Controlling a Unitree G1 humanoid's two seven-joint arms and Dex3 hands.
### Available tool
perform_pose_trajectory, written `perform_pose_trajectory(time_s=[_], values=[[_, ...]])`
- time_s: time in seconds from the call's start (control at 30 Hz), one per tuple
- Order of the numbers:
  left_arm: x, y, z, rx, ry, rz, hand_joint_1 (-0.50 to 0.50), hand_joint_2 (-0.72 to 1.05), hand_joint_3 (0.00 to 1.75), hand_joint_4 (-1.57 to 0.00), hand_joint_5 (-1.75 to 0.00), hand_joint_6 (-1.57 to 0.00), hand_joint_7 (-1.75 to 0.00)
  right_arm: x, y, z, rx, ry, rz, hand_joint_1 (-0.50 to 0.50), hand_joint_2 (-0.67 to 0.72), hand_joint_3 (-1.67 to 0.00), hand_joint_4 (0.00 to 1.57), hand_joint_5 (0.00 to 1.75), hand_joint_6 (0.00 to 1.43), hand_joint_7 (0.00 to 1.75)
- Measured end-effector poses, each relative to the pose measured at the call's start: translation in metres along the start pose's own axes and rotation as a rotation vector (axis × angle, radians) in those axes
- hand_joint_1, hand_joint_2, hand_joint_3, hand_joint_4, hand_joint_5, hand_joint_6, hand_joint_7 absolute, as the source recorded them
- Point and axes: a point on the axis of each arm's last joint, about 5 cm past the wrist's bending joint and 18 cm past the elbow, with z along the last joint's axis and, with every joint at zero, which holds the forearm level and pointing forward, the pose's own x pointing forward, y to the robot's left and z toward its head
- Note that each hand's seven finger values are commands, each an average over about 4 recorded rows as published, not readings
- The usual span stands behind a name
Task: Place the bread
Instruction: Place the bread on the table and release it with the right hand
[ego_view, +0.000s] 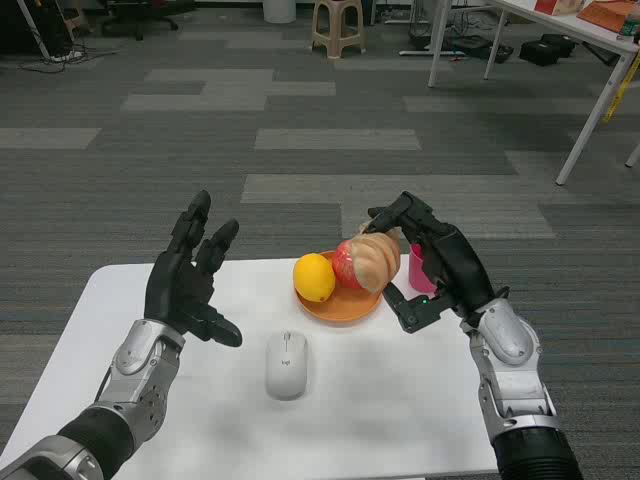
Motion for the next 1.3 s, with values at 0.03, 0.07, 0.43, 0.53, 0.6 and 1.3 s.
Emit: perform_pose_trajectory(time_s=[0.03, 0.07, 0.43, 0.53, 0.6, 1.3], values=[[0.0, 0.0, 0.0, 0.0, 0.0, 0.0, 0.5, -0.37, 0.09, 0.0, -0.41, 0.0, 0.0, 0.0002, 0.0002, 0.0, 0.0, 0.0, 0.002, -0.17, -0.48, -1.51, 0.0, 0.97, 0.86, 1.54], [0.0, 0.0, 0.0, 0.0, 0.0, 0.0, 0.5, -0.37, 0.09, 0.0, -0.41, 0.0, 0.0, 0.0003, 0.0004, 0.0001, 0.0, 0.0, 0.005, -0.17, -0.48, -1.51, 0.0, 0.97, 0.86, 1.54], [0.0, -0.0002, -0.0001, 0.0, 0.0, -0.001, 0.5, -0.37, 0.09, 0.0, -0.41, 0.0, 0.0, 0.0011, 0.0008, 0.0003, -0.005, 0.001, 0.021, -0.17, -0.48, -1.51, 0.0, 0.97, 0.86, 1.54], [0.0, -0.0002, -0.0001, 0.0, 0.0, -0.001, 0.5, -0.37, 0.09, 0.0, -0.41, 0.0, 0.0, 0.0011, 0.0007, 0.0003, -0.005, 0.001, 0.021, -0.18, -0.48, -1.51, 0.0, 0.97, 0.86, 1.54], [0.0, -0.0002, -0.0001, 0.0, 0.0, -0.001, 0.5, -0.37, 0.07, 0.0, -0.41, 0.0, 0.0, 0.0011, 0.0008, 0.0003, -0.006, 0.001, 0.021, -0.19, -0.46, -1.51, 0.0, 0.97, 0.86, 1.54], [0.0001, -0.0011, -0.0004, -0.003, 0.0, -0.002, 0.5, -0.37, 0.09, 0.0, -0.41, 0.0, 0.0, 0.0003, -0.0011, 0.0004, -0.02, 0.009, 0.037, -0.17, -0.41, -1.51, 0.0, 0.97, 0.83, 1.54]])
